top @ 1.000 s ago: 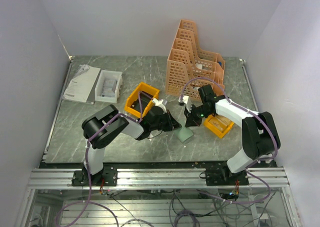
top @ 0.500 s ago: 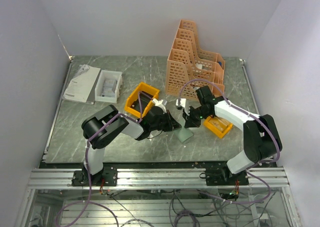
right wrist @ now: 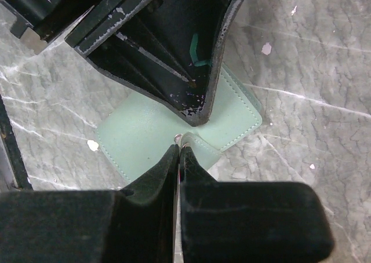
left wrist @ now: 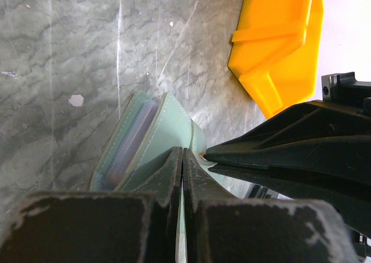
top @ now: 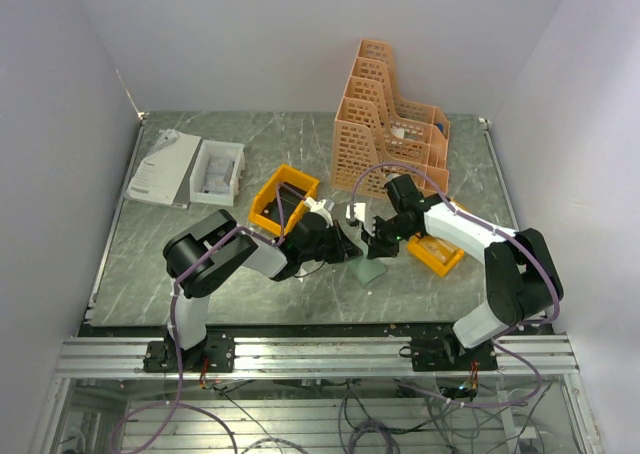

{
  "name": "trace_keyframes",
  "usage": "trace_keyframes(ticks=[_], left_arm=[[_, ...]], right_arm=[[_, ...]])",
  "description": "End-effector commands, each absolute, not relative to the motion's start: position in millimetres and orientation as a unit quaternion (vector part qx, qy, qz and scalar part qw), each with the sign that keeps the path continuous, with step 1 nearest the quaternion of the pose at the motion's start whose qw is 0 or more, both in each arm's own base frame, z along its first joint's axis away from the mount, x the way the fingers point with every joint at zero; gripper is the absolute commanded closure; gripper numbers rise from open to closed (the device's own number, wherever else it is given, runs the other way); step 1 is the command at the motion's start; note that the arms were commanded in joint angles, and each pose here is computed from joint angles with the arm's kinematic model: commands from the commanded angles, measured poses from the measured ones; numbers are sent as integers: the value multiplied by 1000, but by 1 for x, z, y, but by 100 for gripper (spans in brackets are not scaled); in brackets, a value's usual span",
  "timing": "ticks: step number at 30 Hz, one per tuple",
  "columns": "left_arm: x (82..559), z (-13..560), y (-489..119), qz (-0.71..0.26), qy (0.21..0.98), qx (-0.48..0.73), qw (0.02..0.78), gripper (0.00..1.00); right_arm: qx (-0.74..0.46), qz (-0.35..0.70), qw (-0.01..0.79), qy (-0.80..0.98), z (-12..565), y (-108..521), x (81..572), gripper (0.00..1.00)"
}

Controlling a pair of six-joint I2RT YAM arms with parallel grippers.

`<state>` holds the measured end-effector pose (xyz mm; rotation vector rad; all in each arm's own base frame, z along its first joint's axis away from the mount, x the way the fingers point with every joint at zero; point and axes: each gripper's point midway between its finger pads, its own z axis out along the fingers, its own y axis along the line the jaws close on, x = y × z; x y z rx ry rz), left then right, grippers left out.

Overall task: Put the credit cards into the card holder
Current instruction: Close the card holder at the center of the board.

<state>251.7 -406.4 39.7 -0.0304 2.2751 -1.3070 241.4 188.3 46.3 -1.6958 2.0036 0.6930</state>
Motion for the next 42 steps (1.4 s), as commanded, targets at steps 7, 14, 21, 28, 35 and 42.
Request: trace_keyframes(ticks=[7,14,21,28,35,42], left_arm=[[242,7,-387,-437,868,-12,236,93],[241,6,-387,-437,868,-12,235,93],[241,6,-387,-437,868,-12,235,93],[241,5,-386,-435,869,-11,233,93],[240,6,-385,-434,870,-11,234,93],[240,5,-384,-432,871,-11,234,93]], right_arm=[[-628,264,186,708,39,193,222,100],[-640,265,182,698,39,196,217,100],[-649,256,180,694,37,197,215,100],[-666,252,165,682,32,202,205,100],[-685,238,150,672,26,203,196,100],[-715,216,117,654,15,203,177,100]])
